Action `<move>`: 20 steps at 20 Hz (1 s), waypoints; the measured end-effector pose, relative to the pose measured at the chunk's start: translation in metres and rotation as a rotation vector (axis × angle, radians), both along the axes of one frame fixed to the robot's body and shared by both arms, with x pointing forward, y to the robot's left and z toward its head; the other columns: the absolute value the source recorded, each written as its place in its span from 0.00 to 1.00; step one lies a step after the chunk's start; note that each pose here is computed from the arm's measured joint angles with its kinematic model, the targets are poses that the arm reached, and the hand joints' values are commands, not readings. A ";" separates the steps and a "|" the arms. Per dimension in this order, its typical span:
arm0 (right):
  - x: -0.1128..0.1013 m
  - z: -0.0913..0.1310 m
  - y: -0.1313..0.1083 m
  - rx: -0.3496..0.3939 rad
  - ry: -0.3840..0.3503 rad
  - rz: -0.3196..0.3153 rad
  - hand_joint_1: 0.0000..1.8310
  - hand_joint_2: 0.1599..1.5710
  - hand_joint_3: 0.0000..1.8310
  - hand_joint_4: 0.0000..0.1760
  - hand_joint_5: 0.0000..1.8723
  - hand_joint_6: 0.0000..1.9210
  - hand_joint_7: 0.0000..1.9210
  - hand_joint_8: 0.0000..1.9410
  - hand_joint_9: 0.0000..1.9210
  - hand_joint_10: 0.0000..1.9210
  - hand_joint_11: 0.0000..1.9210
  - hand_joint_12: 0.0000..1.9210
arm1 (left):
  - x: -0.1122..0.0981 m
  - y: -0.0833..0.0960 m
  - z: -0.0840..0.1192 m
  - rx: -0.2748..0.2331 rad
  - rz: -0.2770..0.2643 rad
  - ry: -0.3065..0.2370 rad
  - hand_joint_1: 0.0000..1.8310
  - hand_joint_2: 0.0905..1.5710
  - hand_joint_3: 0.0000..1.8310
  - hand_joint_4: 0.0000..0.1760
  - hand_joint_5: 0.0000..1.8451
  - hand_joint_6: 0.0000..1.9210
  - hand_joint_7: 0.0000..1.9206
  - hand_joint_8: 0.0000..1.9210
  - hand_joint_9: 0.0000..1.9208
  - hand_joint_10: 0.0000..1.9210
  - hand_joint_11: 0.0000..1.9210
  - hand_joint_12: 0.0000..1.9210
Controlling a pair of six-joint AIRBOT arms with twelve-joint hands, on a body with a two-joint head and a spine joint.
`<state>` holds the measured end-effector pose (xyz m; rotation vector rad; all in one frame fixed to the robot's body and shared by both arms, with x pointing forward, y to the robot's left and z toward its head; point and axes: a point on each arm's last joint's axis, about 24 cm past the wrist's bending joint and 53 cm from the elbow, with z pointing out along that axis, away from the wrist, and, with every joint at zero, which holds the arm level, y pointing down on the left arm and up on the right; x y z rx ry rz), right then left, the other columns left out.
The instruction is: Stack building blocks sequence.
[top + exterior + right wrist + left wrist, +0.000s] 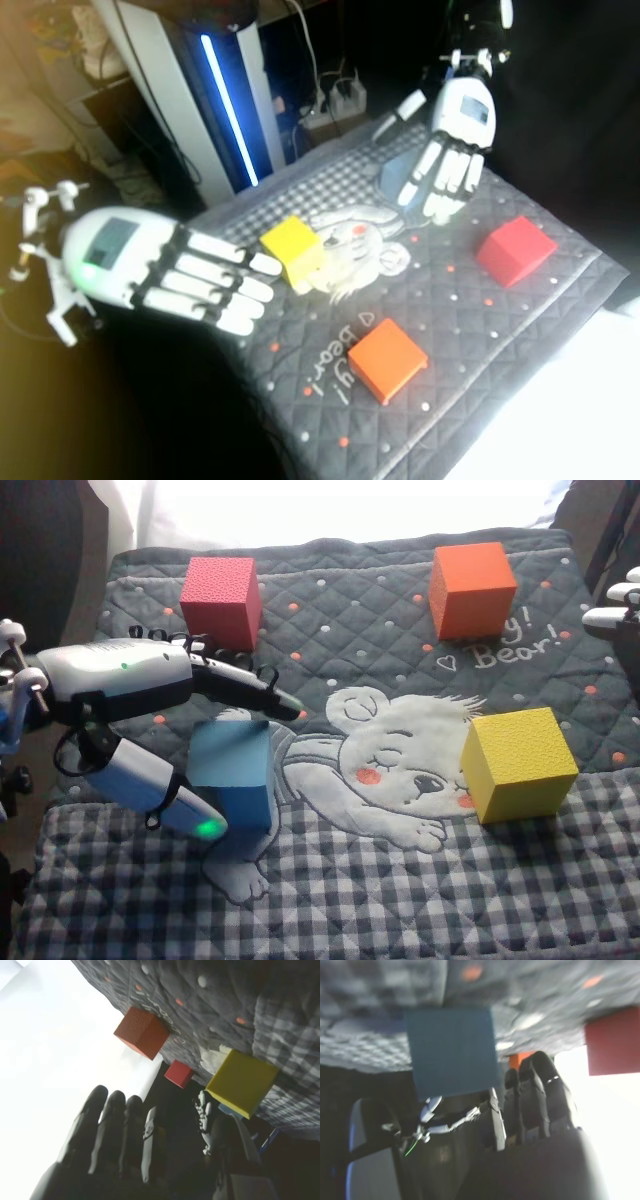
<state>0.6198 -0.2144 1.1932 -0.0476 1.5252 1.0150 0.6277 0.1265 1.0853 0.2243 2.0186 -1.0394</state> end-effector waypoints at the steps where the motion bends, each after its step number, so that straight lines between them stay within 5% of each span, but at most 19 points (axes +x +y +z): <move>1: 0.000 0.000 0.000 0.000 -0.001 0.000 0.41 0.72 0.00 0.48 0.18 0.00 0.16 0.01 0.13 0.01 0.03 0.23 | 0.001 -0.001 -0.003 0.007 0.003 0.002 0.61 0.60 0.00 0.26 0.43 0.01 0.34 0.01 0.31 0.03 0.11 0.69; 2: 0.000 0.000 0.000 0.000 -0.001 0.000 0.41 0.72 0.00 0.46 0.18 0.00 0.16 0.00 0.13 0.01 0.04 0.23 | 0.001 -0.003 -0.005 0.006 0.004 0.007 0.64 0.63 0.00 0.00 0.48 0.01 0.40 0.02 0.37 0.06 0.16 0.70; 3: 0.000 0.000 0.000 0.000 0.000 0.000 0.41 0.73 0.00 0.47 0.18 0.00 0.17 0.00 0.13 0.01 0.04 0.23 | 0.003 -0.007 -0.002 -0.004 0.002 0.003 0.64 0.67 0.00 0.00 0.55 0.36 0.43 0.01 0.39 0.07 0.20 0.69; 4: 0.000 0.000 0.000 0.000 -0.001 0.000 0.41 0.73 0.00 0.46 0.18 0.00 0.17 0.01 0.14 0.01 0.04 0.23 | 0.003 -0.007 -0.002 -0.003 0.001 0.000 0.67 0.70 0.00 0.00 0.60 0.34 0.41 0.56 0.37 0.26 0.24 0.72; 6: 0.000 0.001 0.000 0.002 -0.002 0.000 0.41 0.73 0.00 0.52 0.19 0.00 0.17 0.00 0.13 0.00 0.03 0.23 | 0.005 -0.008 -0.003 -0.010 0.005 0.004 0.68 0.70 0.00 0.00 0.62 0.31 0.41 0.72 0.32 0.59 0.30 0.80; 8: -0.001 0.002 0.000 0.004 -0.007 0.003 0.40 0.74 0.00 0.51 0.18 0.00 0.17 0.00 0.13 0.00 0.02 0.22 | 0.007 -0.009 0.000 -0.026 0.015 0.002 0.70 0.68 0.00 0.00 0.63 0.24 0.49 0.65 0.39 0.66 0.35 0.79; 10: 0.000 0.002 0.000 0.004 -0.006 0.002 0.39 0.75 0.00 0.45 0.19 0.00 0.17 0.00 0.13 0.00 0.02 0.22 | 0.014 -0.003 0.006 -0.041 0.042 -0.013 0.69 0.71 0.00 0.00 0.57 0.31 0.44 0.75 0.40 0.79 0.37 0.88; 13: 0.000 0.002 0.000 0.004 -0.006 0.002 0.36 0.76 0.00 0.51 0.19 0.00 0.17 0.00 0.13 0.00 0.01 0.22 | 0.033 0.011 0.053 -0.126 0.095 -0.107 0.69 0.70 0.00 0.00 0.59 0.32 0.46 0.70 0.47 0.69 0.47 0.81; 15: 0.000 0.002 0.000 0.005 -0.006 0.002 0.35 0.77 0.00 0.55 0.19 0.00 0.17 0.00 0.13 0.00 0.02 0.22 | 0.045 0.018 0.083 -0.169 0.121 -0.185 0.76 0.68 0.00 0.00 0.65 0.18 0.46 0.62 0.50 0.68 0.44 0.77; 18: 0.000 0.002 0.000 0.005 -0.006 0.002 0.34 0.78 0.00 0.55 0.19 0.00 0.17 0.00 0.13 0.00 0.02 0.23 | 0.076 0.031 0.130 -0.220 0.184 -0.292 0.76 0.67 0.00 0.00 0.62 0.27 0.52 0.52 0.50 0.65 0.39 0.78; 20: 0.000 0.002 0.000 0.005 -0.006 0.001 0.35 0.78 0.00 0.59 0.18 0.00 0.16 0.00 0.13 0.00 0.02 0.23 | 0.095 0.041 0.148 -0.244 0.236 -0.321 0.76 0.67 0.00 0.00 0.59 0.32 0.50 0.55 0.49 0.65 0.39 0.75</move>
